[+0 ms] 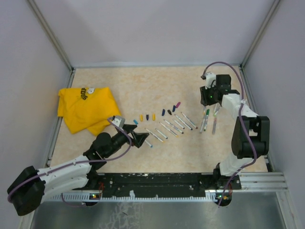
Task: Open the pen caps
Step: Pick up the pen from the center of the board.
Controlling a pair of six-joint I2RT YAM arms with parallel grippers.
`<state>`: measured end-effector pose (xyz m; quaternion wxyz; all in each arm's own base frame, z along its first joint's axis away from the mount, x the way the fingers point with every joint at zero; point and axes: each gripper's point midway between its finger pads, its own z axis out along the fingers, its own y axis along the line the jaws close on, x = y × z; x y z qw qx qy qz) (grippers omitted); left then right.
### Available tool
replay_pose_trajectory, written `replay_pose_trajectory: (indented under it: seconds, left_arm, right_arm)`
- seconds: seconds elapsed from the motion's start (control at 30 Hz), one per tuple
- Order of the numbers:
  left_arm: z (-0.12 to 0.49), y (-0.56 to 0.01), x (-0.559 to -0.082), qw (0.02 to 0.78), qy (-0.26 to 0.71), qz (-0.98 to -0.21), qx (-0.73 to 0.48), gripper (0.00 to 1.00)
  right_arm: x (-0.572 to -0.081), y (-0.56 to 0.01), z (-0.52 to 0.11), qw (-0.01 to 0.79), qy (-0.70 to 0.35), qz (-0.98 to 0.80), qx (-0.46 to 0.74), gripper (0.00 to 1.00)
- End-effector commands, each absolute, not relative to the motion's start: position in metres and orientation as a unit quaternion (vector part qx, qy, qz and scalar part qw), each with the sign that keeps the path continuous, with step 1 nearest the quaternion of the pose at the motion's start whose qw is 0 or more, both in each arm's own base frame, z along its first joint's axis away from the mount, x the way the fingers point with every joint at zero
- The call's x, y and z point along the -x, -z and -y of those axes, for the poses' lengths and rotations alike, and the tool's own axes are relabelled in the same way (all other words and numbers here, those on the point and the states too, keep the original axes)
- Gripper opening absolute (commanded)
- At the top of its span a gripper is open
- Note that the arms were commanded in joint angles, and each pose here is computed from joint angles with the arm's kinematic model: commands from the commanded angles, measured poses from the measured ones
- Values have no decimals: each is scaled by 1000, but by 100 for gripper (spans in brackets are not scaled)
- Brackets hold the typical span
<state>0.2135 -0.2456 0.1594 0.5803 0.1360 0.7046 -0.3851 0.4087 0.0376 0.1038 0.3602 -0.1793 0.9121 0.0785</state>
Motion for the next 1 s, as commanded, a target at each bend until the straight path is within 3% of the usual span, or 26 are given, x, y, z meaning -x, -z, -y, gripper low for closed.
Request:
replay_pose_trajectory:
  seconds: [0.0,0.97]
  left_arm:
    - [246,-163,-213,584,398,-697,-127,100]
    - [242,-161,-211,581,400,-699,-118,100]
  right_arm:
    - [-421,-97,-32,367,-70,-912,167,36]
    - [-422,-69,-21,333,-52,-931,142,36]
